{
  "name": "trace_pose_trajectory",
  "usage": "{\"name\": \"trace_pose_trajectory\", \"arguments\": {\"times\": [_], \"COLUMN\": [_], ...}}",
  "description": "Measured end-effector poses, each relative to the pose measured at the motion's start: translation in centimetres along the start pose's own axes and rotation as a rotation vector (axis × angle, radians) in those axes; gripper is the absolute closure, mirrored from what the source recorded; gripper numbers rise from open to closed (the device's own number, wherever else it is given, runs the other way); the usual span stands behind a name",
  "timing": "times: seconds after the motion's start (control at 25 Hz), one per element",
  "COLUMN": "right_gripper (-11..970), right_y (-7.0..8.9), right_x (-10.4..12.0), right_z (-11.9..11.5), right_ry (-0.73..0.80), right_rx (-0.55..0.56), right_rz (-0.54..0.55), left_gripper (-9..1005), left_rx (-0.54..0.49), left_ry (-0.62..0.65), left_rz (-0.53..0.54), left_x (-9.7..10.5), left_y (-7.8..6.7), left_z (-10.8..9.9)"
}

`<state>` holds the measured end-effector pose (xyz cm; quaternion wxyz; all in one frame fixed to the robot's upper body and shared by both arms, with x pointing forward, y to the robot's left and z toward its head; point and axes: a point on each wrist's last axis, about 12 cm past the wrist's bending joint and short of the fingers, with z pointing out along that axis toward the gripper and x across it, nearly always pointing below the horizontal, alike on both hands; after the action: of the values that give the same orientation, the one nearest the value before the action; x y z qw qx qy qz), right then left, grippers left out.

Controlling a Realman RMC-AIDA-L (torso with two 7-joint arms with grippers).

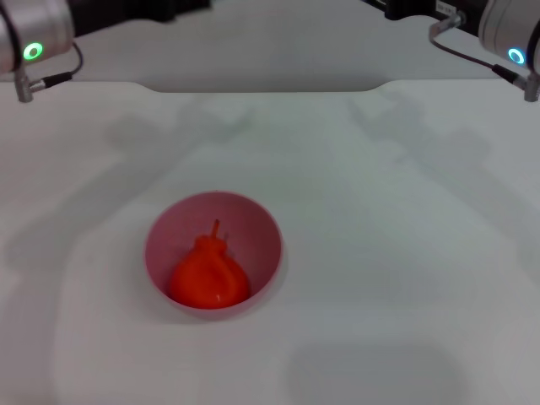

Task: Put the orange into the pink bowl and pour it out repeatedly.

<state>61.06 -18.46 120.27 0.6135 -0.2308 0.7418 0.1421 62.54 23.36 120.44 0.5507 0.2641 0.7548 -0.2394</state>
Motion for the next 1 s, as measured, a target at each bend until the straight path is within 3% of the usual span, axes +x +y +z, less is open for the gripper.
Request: {"name": "trace_pose_trajectory", "arguments": {"times": [0.08, 0.12, 0.16, 0.28, 0.36, 0.48, 0.64, 0.84, 0.88, 1.0], "right_gripper": [381, 381, 381, 381, 381, 381, 381, 381, 381, 381], "right_y": [-0.2, -0.4, -0.4, -0.6, -0.8, -0.9, -1.0, -1.1, -1.3, -1.8], "right_x": [0.4, 0.7, 0.9, 1.6, 2.1, 2.6, 3.3, 4.2, 4.4, 5.1], "right_z": [0.0, -0.1, -0.1, -0.2, -0.2, -0.2, -0.3, -0.6, -0.7, -1.0], "right_ry": [-0.008, -0.012, -0.022, -0.050, -0.067, -0.096, -0.153, -0.229, -0.247, -0.281], "right_rx": [0.021, 0.036, 0.055, 0.110, 0.149, 0.202, 0.285, 0.367, 0.378, 0.392], "right_rz": [0.017, 0.023, 0.027, 0.036, 0.038, 0.040, 0.036, 0.087, 0.119, 0.213], "left_gripper": [194, 194, 194, 194, 194, 194, 194, 194, 194, 194], "left_rx": [0.000, -0.066, -0.091, -0.100, -0.137, -0.175, -0.320, -0.407, -0.488, -0.542], "left_ry": [0.000, -0.190, -0.266, -0.300, -0.446, -0.536, -0.735, -0.771, -0.772, -0.767], "left_rz": [0.000, -0.060, -0.087, -0.105, -0.164, -0.173, -0.125, -0.050, -0.016, -0.007], "left_x": [0.0, 2.1, 3.2, 3.7, 5.8, 7.2, 10.6, 11.7, 12.5, 13.0], "left_y": [0.0, 0.8, 1.1, 1.3, 1.9, 2.2, 2.4, 2.3, 2.3, 2.5], "left_z": [0.0, -1.0, -1.7, -2.1, -3.6, -4.7, -7.5, -8.4, -8.7, -8.9]}}
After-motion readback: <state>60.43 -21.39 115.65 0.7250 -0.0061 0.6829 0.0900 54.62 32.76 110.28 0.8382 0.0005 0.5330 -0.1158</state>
